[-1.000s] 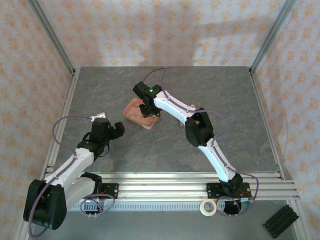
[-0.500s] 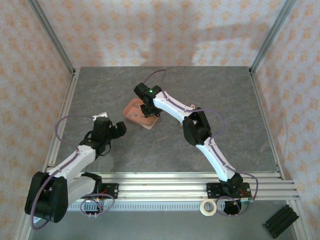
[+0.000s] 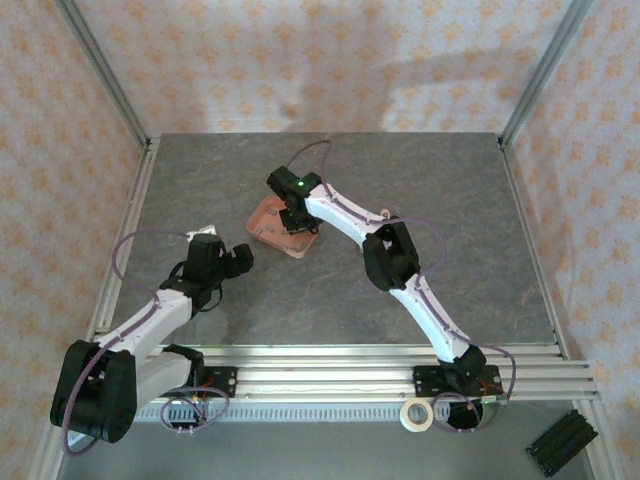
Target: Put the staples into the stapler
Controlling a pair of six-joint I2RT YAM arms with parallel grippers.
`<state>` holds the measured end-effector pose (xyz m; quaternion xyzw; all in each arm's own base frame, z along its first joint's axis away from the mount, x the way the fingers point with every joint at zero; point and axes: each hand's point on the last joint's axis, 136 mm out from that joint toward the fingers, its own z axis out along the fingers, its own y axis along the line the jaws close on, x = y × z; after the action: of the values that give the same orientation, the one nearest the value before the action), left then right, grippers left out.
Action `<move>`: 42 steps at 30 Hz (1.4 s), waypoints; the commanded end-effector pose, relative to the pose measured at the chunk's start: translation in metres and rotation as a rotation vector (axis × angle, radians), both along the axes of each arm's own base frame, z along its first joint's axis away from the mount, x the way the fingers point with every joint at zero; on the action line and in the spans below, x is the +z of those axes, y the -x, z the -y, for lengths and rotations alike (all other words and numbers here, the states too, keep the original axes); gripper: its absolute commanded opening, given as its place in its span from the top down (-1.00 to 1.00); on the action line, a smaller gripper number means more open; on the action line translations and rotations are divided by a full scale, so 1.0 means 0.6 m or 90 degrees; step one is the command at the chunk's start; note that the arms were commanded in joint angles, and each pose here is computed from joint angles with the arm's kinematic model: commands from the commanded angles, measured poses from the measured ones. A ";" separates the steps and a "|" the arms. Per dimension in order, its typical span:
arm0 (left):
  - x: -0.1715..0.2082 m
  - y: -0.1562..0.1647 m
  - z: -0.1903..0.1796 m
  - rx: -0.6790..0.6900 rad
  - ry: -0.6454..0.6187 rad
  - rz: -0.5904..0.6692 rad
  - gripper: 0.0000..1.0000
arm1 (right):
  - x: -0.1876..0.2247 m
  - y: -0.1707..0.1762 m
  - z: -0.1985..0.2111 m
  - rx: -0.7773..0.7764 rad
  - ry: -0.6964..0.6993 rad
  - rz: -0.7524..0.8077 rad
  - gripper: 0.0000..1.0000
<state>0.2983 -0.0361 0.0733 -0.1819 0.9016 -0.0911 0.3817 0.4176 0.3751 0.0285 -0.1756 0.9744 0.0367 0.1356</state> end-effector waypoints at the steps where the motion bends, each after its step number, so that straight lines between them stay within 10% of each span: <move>1: 0.011 -0.009 -0.007 0.011 -0.001 0.020 -0.86 | -0.027 -0.013 0.014 -0.009 0.023 -0.001 0.54; 24: 0.041 0.018 0.007 -0.023 0.027 0.041 -0.85 | 0.115 -0.012 -0.008 -0.001 -0.071 0.085 0.68; 42: 0.074 -0.003 0.139 -0.149 0.056 0.061 -0.79 | 0.191 0.122 0.138 -0.052 -0.086 0.107 0.71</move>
<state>0.2871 -0.1117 0.1044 -0.0881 0.9012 -0.1852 0.3819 0.3516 0.3099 0.1391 -0.1525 0.9593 0.0898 0.2202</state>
